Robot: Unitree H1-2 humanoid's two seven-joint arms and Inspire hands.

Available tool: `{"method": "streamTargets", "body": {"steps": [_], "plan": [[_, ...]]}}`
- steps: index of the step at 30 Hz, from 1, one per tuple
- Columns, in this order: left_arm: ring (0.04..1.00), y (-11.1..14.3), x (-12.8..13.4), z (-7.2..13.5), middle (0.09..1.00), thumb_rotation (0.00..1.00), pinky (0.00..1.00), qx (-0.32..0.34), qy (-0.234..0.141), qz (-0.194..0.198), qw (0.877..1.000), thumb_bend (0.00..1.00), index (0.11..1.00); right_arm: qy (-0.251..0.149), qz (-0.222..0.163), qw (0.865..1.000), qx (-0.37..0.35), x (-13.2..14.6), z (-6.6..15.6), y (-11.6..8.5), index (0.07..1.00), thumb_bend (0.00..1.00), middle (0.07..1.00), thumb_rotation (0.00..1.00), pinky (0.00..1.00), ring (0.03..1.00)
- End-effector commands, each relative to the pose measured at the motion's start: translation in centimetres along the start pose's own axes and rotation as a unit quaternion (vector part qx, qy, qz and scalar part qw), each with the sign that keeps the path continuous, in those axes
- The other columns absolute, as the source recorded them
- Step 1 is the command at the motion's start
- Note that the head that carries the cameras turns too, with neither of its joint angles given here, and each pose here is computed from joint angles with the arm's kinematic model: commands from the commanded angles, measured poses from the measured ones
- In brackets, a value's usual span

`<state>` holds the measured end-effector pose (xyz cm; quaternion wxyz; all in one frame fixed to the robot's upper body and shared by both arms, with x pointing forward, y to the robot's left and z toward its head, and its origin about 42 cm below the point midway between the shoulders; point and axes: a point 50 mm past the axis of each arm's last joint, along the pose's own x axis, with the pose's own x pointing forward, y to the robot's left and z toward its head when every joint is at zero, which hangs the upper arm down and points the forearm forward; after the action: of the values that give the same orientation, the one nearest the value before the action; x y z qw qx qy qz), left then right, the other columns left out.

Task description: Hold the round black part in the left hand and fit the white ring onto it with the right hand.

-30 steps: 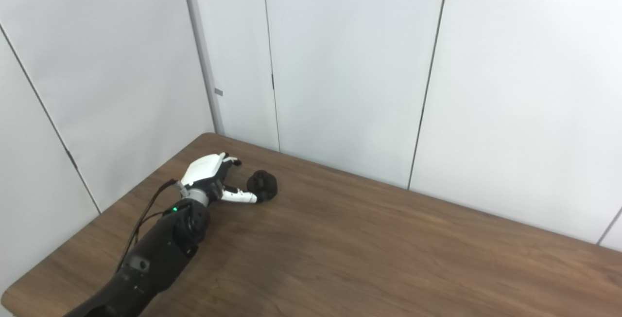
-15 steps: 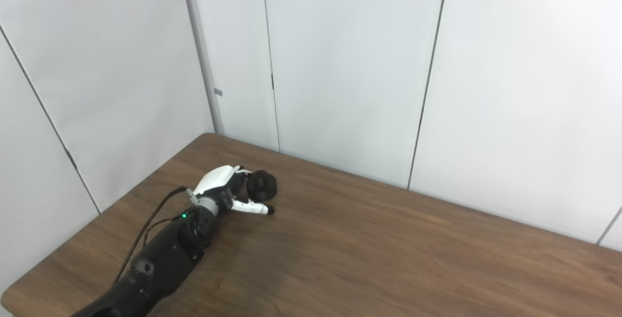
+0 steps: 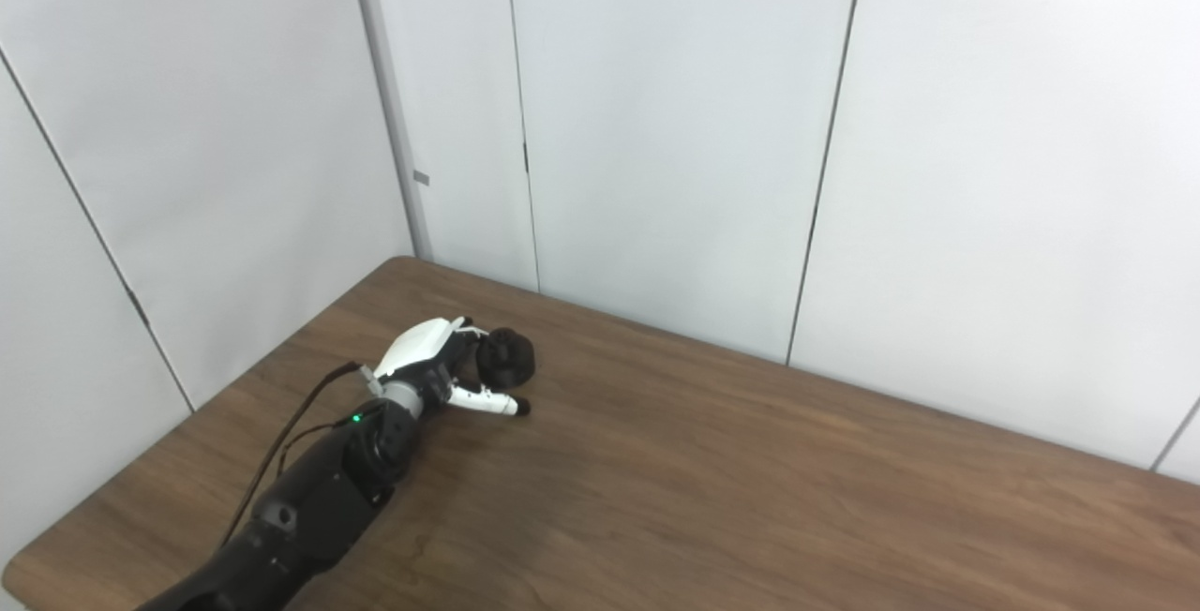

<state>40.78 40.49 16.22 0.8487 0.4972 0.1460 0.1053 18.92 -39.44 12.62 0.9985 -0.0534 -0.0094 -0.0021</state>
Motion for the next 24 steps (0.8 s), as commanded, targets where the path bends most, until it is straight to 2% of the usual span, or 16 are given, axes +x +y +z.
{"method": "streamTargets", "body": {"steps": [1,5,10,14,18,19,20,21,24], "plan": [[1.000,1.1,0.6,0.9,1.000,0.30,1.00,0.003,-0.024,0.025,0.999,1.00,0.752,0.009,-0.003,1.000,-0.017,-0.6,0.5,-1.0,0.980,0.67,0.996,0.82,1.00,1.000],[1.000,1.0,0.5,1.0,1.000,0.24,1.00,0.021,-0.032,0.049,0.998,0.98,0.696,0.008,-0.003,1.000,-0.021,-0.7,0.5,-1.1,0.973,0.66,0.984,0.82,1.00,0.992],[1.000,0.4,0.4,1.3,1.000,0.16,1.00,0.021,-0.054,0.092,0.994,0.90,0.617,0.008,-0.001,1.000,-0.021,-0.7,0.6,-1.0,0.973,0.64,0.981,0.83,1.00,0.993],[1.000,-0.1,0.4,1.4,1.000,0.14,1.00,0.013,-0.059,0.108,0.992,0.88,0.594,0.006,0.001,1.000,-0.022,-0.7,0.7,-1.0,0.966,0.63,0.972,0.83,1.00,0.985],[1.000,-0.7,0.4,1.6,0.986,0.12,1.00,0.002,-0.066,0.119,0.991,0.84,0.567,0.008,-0.001,1.000,-0.024,-0.9,0.7,-0.9,0.959,0.65,0.965,0.83,1.00,0.977],[1.000,-0.9,0.4,1.6,0.980,0.09,1.00,-0.001,-0.066,0.121,0.990,0.69,0.530,0.009,-0.001,1.000,-0.025,-0.9,0.8,-0.9,0.956,0.65,0.963,0.83,1.00,0.975],[1.000,-1.0,0.4,1.7,0.974,0.08,1.00,-0.004,-0.067,0.122,0.990,0.61,0.510,0.009,-0.001,1.000,-0.026,-0.9,0.8,-0.9,0.954,0.65,0.961,0.83,1.00,0.973],[1.000,-1.2,0.4,1.7,0.971,0.07,1.00,-0.008,-0.067,0.124,0.990,0.56,0.498,0.009,0.000,1.000,-0.024,-0.9,0.8,-0.9,0.954,0.65,0.959,0.83,1.00,0.972],[1.000,-1.6,0.4,1.8,0.946,0.06,1.00,-0.015,-0.072,0.128,0.989,0.53,0.488,0.009,0.000,1.000,-0.022,-0.9,0.8,-0.9,0.953,0.65,0.955,0.82,1.00,0.967]]}}
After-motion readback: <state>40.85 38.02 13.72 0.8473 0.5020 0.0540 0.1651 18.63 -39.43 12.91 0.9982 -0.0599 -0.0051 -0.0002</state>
